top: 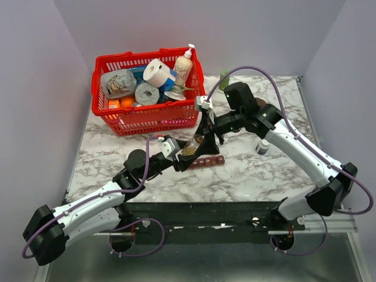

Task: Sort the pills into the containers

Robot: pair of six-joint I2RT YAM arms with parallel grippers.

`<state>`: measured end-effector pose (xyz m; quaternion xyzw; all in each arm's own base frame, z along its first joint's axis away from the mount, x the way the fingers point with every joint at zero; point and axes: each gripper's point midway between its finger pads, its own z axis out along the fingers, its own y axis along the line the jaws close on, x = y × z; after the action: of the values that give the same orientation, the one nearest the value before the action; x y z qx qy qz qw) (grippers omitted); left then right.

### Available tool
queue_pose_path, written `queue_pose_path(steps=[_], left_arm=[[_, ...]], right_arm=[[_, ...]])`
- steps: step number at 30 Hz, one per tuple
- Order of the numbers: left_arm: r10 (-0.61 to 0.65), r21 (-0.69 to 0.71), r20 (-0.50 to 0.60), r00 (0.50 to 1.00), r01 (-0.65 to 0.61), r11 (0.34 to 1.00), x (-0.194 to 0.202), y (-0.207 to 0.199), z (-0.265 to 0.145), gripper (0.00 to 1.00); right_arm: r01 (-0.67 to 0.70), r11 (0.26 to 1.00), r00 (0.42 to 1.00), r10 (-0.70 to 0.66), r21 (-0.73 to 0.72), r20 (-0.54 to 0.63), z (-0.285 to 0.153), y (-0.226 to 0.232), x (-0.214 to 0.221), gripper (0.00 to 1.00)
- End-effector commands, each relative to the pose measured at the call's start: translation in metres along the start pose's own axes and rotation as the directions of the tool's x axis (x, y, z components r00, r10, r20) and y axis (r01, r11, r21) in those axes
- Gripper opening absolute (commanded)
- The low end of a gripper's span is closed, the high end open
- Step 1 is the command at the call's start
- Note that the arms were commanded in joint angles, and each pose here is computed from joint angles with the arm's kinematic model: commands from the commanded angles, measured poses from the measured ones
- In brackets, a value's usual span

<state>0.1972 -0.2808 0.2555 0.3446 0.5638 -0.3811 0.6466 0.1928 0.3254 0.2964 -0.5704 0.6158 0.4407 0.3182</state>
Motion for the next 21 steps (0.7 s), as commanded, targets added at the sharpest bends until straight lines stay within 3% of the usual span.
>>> queue_pose_path(steps=[1,2,4,5,8,10,13,14,16,17,21], left_arm=[[-0.003,0.033,0.019,1.000,0.002,0.999,-0.005,-0.004,0.005,0.00],[-0.002,0.030,0.022,1.000,0.001,1.000,-0.005,-0.004,0.005,0.00],[-0.005,0.026,0.021,1.000,0.005,1.000,-0.004,-0.003,0.005,0.00],[-0.006,0.024,0.018,1.000,0.006,1.000,-0.003,-0.002,0.005,0.00],[-0.014,0.020,0.012,1.000,0.014,1.000,-0.003,-0.002,0.006,0.00],[-0.016,0.009,0.009,1.000,0.016,1.000,-0.003,0.000,0.006,0.00],[-0.033,-0.007,0.020,0.999,0.033,0.999,-0.007,0.002,0.004,0.26],[-0.039,-0.012,0.021,0.999,0.039,0.999,-0.007,0.002,0.004,0.50],[-0.043,-0.016,0.024,0.999,0.043,0.999,-0.009,0.003,0.001,0.77],[-0.040,-0.015,0.022,0.999,0.041,0.999,-0.009,0.002,0.000,0.99],[0.010,-0.013,-0.020,1.000,-0.010,1.000,-0.011,0.004,-0.007,0.99]], right_arm=[[-0.064,0.996,0.998,0.064,-0.056,0.011,0.004,0.007,-0.003,0.77],[-0.065,0.997,0.998,0.065,-0.051,0.009,0.004,0.006,-0.002,0.67],[-0.070,0.997,0.998,0.070,-0.045,0.003,0.005,0.005,0.000,0.58],[-0.066,0.997,0.998,0.066,-0.036,0.002,0.004,0.004,0.001,0.47],[-0.059,0.998,0.998,0.059,-0.018,-0.003,0.004,0.002,0.005,0.27],[-0.053,0.999,0.999,0.053,-0.006,-0.009,0.004,0.000,0.008,0.22],[-0.038,0.999,0.999,0.039,0.038,-0.027,0.001,-0.004,0.018,0.19],[-0.032,0.997,0.999,0.034,0.069,-0.037,0.000,-0.009,0.021,0.18],[-0.043,0.994,0.998,0.047,0.103,-0.044,-0.005,-0.012,0.030,0.17],[-0.046,0.990,0.998,0.053,0.130,-0.046,-0.008,-0.017,0.033,0.17],[-0.082,0.955,0.992,0.107,0.283,-0.071,-0.029,-0.046,0.061,0.17]])
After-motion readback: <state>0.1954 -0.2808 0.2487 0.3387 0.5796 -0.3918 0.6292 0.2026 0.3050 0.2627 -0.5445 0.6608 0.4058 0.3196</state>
